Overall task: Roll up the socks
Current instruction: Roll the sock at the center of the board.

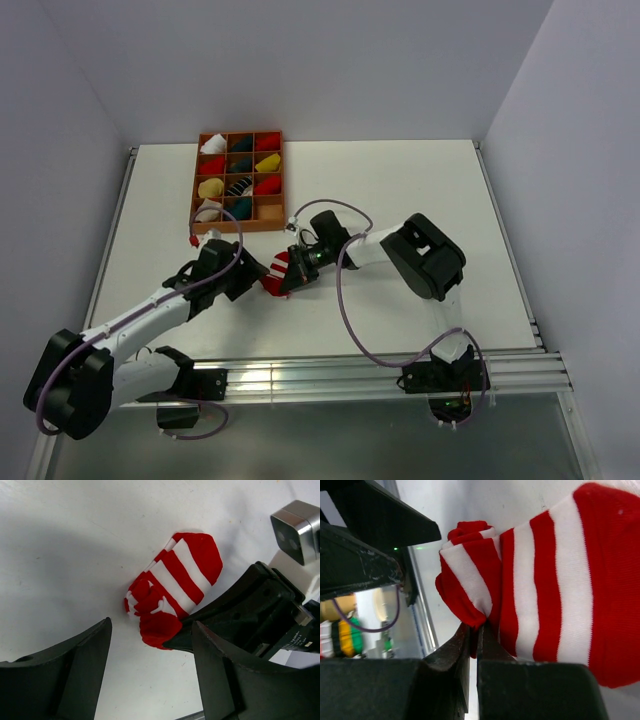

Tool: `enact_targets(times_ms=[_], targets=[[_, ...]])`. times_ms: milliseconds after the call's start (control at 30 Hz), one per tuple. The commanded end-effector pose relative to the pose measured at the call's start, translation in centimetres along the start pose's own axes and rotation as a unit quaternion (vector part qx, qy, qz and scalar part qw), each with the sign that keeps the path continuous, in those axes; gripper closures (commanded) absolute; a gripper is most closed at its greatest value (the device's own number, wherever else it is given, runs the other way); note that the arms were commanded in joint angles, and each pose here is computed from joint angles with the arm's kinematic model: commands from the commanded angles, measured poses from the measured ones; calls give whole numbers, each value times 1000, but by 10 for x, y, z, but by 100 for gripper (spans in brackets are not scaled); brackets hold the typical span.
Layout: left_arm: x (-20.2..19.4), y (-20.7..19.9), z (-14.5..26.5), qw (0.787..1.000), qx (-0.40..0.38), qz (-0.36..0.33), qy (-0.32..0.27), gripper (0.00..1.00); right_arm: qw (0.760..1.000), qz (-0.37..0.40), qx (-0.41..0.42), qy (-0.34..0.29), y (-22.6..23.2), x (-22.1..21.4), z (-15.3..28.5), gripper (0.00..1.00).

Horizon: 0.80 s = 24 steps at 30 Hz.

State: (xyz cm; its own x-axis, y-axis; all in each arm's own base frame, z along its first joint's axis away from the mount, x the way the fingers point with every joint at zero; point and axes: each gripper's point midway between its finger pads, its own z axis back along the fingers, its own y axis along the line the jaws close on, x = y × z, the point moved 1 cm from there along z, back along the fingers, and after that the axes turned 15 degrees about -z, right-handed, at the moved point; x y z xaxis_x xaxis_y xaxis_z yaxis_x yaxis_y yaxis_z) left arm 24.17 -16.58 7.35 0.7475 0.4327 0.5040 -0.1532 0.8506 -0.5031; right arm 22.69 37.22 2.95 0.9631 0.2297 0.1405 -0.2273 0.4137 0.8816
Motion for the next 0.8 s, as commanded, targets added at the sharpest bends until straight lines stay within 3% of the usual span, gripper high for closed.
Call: enact_targets(times_ms=[0, 767], targets=[[4, -11, -5, 1000, -24, 3, -9, 31, 994, -83, -51, 41, -37, -26, -6, 100], [-30, 18, -29, 997, 48, 65, 17, 41, 988, -139, -64, 28, -39, -13, -11, 100]])
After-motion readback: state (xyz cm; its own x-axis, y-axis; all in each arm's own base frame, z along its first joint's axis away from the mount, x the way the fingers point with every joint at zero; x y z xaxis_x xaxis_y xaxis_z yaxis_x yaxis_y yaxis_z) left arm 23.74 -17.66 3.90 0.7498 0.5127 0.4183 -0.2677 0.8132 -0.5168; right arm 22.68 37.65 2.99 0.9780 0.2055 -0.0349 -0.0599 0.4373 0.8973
